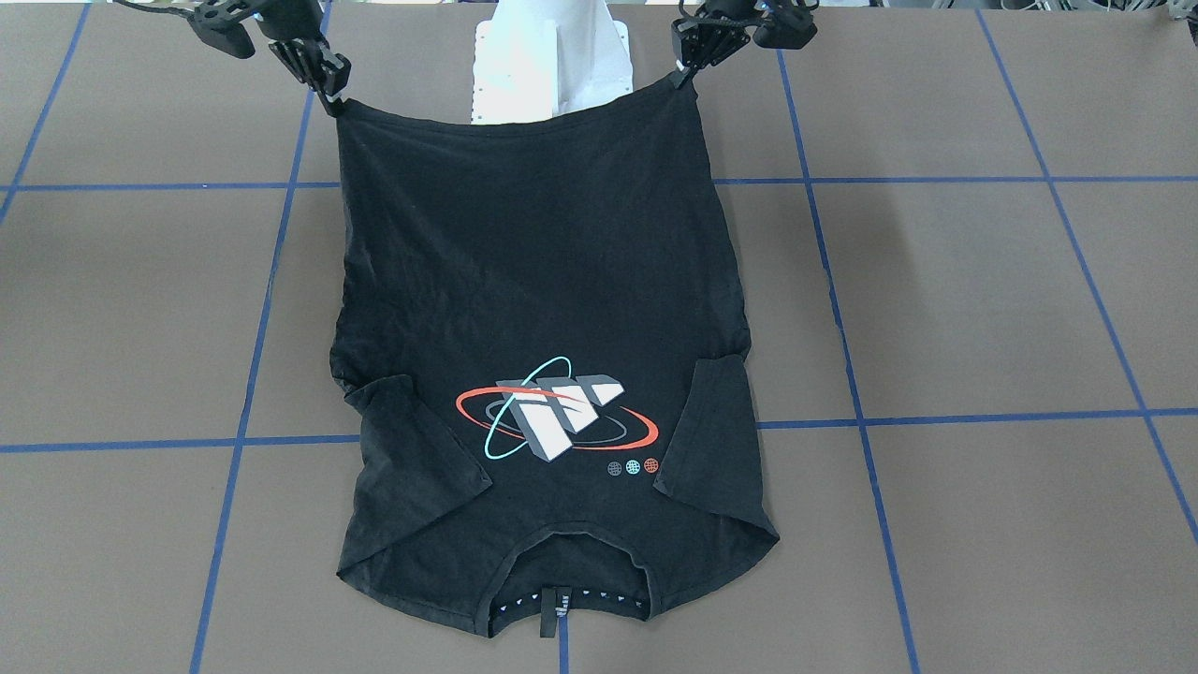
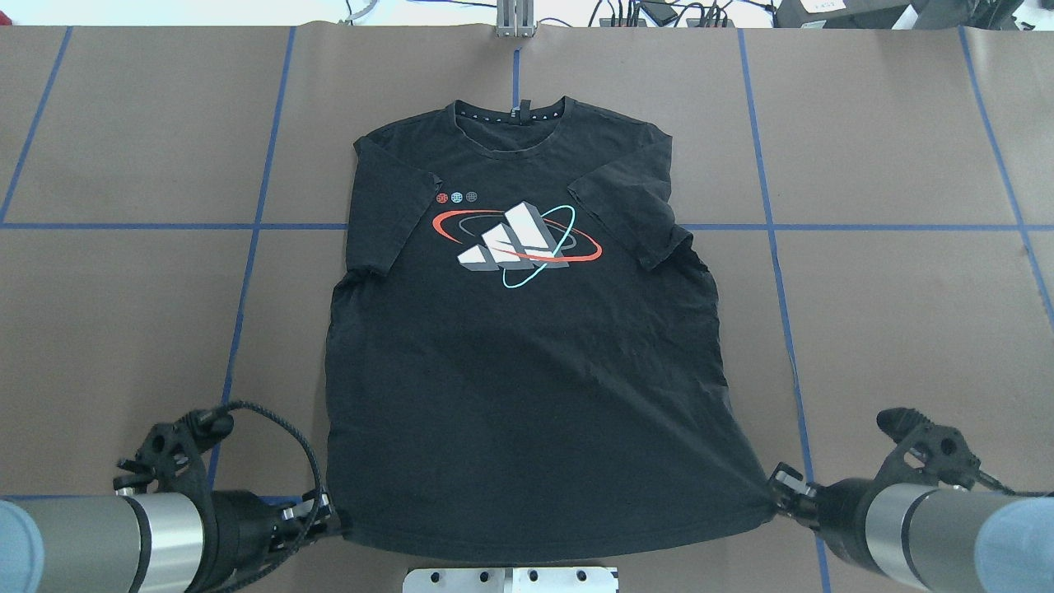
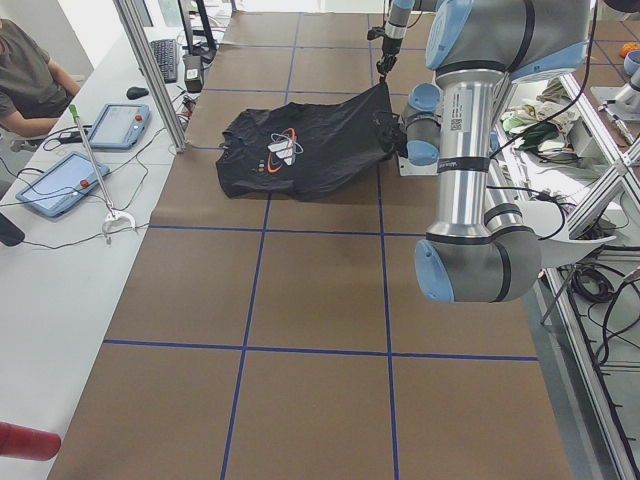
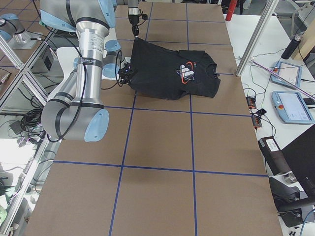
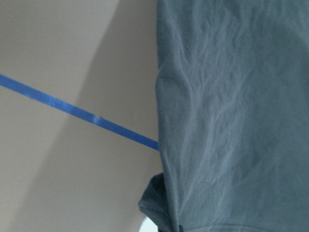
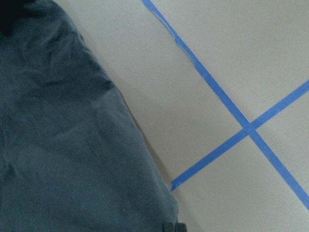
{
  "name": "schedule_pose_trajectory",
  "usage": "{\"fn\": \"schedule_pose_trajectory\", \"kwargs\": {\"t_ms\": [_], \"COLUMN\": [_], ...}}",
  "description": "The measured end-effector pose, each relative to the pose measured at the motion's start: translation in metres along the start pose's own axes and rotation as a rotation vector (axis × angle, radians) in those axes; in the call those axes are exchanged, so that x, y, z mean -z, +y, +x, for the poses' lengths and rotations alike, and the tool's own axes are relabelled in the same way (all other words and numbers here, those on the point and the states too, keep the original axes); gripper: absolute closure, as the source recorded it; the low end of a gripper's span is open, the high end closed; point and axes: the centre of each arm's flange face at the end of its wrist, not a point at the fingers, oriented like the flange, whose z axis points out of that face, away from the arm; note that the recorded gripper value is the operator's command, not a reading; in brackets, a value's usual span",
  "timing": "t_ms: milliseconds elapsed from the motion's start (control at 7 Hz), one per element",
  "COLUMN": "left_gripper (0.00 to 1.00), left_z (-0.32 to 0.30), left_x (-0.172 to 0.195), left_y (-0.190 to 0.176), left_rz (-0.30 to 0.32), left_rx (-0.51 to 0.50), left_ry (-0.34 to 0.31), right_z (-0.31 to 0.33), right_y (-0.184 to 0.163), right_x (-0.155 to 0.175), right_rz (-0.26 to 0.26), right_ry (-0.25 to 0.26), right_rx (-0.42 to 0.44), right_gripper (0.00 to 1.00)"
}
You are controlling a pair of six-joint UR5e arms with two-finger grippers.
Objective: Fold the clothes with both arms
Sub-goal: 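Lift both hem corners and fold them toward the collar with both grippers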
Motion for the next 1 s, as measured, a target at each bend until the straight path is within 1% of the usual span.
{"fn": "schedule_pose_trajectory", "kwargs": {"t_ms": [143,286,429,571,714,1000], "left_gripper": [1.0,1.0,1.0,1.0,1.0,1.0], "left_z": [0.029,0.053,0.073,0.087,0.095,0.11], "left_x": [0.014,0.017,0.01,0.002,-0.004,-0.02], "left_y": [-0.031,-0.068,-0.109,-0.157,-0.205,-0.279], "left_rz": [0.037,0.091,0.153,0.22,0.279,0.367], "left_rx": [0.023,0.034,0.028,0.017,0.002,-0.024], "left_ry": [0.049,0.076,0.081,0.069,0.045,0.002], "right_z": [-0.027,-0.062,-0.1,-0.136,-0.167,-0.232], "right_y": [-0.03,-0.06,-0.089,-0.121,-0.159,-0.235], "right_x": [0.015,0.028,0.031,0.026,0.015,-0.011], "right_rz": [0.007,0.041,0.091,0.138,0.171,0.223], "right_ry": [-0.005,-0.002,0.013,0.034,0.062,0.124], "right_rx": [-0.019,-0.013,-0.01,-0.014,-0.008,0.011], "right_gripper": [1.0,1.0,1.0,1.0,1.0,1.0]}}
